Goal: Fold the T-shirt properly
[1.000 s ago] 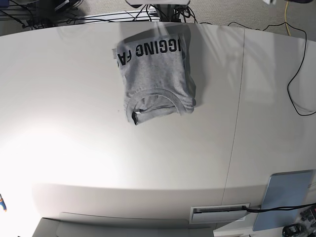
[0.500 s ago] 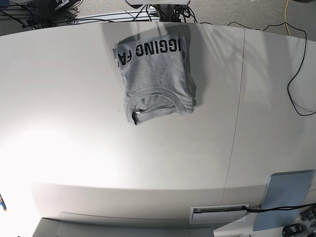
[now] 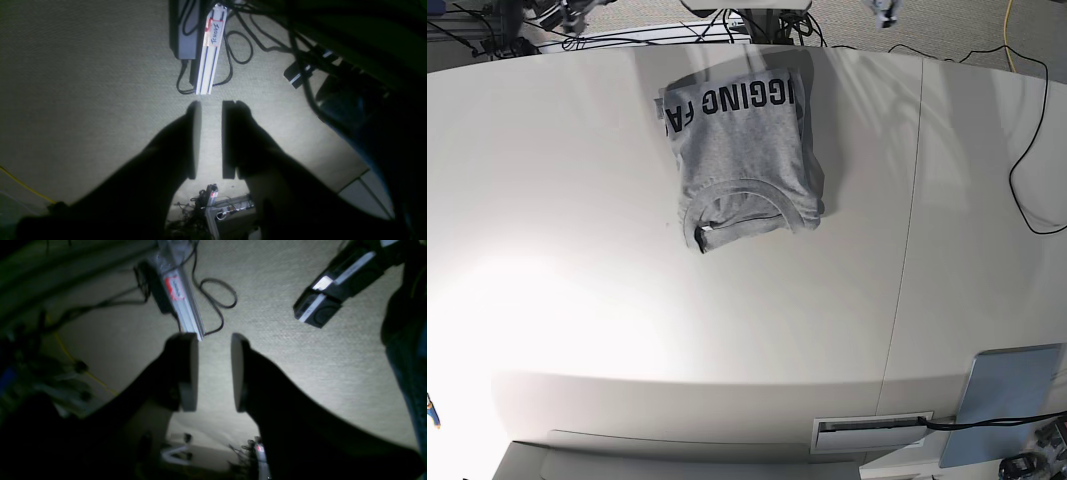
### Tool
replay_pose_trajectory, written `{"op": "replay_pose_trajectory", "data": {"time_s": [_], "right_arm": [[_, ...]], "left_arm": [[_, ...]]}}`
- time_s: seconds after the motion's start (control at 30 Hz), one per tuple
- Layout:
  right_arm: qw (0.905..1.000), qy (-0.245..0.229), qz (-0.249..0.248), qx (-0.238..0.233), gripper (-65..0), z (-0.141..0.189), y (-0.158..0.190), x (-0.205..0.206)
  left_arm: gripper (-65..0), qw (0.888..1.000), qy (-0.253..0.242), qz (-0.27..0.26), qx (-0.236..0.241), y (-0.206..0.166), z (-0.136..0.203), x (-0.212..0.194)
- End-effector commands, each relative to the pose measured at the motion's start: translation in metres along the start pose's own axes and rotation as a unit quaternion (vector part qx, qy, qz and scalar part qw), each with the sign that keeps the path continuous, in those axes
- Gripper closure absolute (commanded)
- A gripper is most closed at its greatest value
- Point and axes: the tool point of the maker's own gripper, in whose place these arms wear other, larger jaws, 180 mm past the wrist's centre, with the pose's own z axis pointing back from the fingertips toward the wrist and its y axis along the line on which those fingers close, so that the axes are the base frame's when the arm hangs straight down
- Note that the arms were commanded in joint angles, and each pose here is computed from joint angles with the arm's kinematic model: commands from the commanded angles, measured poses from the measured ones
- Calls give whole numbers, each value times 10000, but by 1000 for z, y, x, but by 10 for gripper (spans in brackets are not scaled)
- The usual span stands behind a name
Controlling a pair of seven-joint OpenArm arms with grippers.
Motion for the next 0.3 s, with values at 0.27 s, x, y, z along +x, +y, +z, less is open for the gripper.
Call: {"op": "replay_pose_trajectory", "data": {"time_s": [0.27], "right_arm": [[9999, -53, 105, 1, -170, 1, -1, 1]], "left_arm": [[-132, 9999, -84, 64, -109, -20, -9, 3]]}}
